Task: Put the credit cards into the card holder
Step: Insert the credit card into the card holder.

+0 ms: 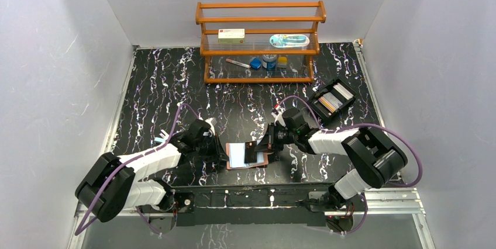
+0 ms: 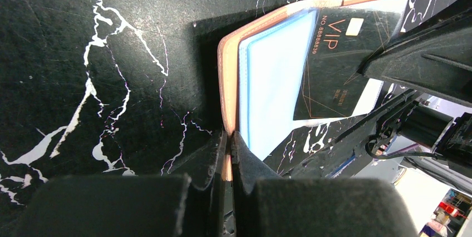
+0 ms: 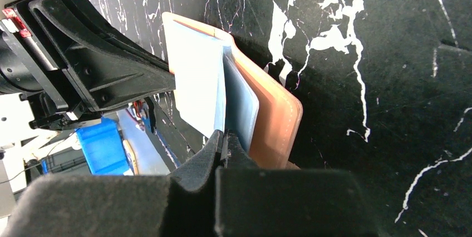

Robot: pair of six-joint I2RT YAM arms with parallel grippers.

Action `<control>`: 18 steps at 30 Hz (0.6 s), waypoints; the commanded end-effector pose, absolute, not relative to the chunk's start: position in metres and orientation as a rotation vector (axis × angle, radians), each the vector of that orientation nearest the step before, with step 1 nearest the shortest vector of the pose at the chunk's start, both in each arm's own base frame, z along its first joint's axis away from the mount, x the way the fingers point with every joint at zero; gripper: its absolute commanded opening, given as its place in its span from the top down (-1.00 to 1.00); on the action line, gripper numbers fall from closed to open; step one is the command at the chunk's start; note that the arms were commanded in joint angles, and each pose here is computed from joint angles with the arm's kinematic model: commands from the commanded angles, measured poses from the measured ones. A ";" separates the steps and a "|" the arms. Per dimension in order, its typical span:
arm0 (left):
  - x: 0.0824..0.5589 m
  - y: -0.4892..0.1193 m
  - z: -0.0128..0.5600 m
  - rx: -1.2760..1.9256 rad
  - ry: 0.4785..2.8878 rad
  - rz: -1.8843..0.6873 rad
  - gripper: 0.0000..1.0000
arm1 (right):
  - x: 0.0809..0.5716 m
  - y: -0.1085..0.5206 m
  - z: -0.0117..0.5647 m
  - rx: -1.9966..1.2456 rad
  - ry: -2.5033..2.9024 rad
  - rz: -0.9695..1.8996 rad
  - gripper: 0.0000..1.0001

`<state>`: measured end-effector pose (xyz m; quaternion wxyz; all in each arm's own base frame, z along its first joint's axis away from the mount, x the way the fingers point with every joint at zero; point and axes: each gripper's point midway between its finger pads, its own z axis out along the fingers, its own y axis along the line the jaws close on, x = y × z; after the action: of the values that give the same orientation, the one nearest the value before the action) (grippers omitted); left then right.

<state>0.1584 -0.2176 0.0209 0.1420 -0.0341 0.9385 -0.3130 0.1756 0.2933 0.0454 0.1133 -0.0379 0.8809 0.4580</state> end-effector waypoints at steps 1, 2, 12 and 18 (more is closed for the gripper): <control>0.155 -0.218 0.021 -0.079 2.720 -0.905 1.00 | 0.173 0.297 0.045 -0.104 2.583 1.392 1.00; 0.156 -0.218 0.022 -0.078 2.717 -0.905 1.00 | 0.173 0.298 0.045 -0.100 2.583 1.403 1.00; 0.158 -0.217 0.019 -0.086 2.740 -0.866 1.00 | 0.172 0.299 0.039 -0.095 2.622 1.404 0.94; 0.160 -0.217 0.021 -0.077 2.736 -0.860 1.00 | 0.175 0.301 0.045 -0.096 2.614 1.407 0.94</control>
<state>0.1582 -0.2170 0.0176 0.1350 -0.0360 0.9417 -0.3061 0.1700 0.2970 0.0385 0.0794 -0.0260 0.8800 0.4676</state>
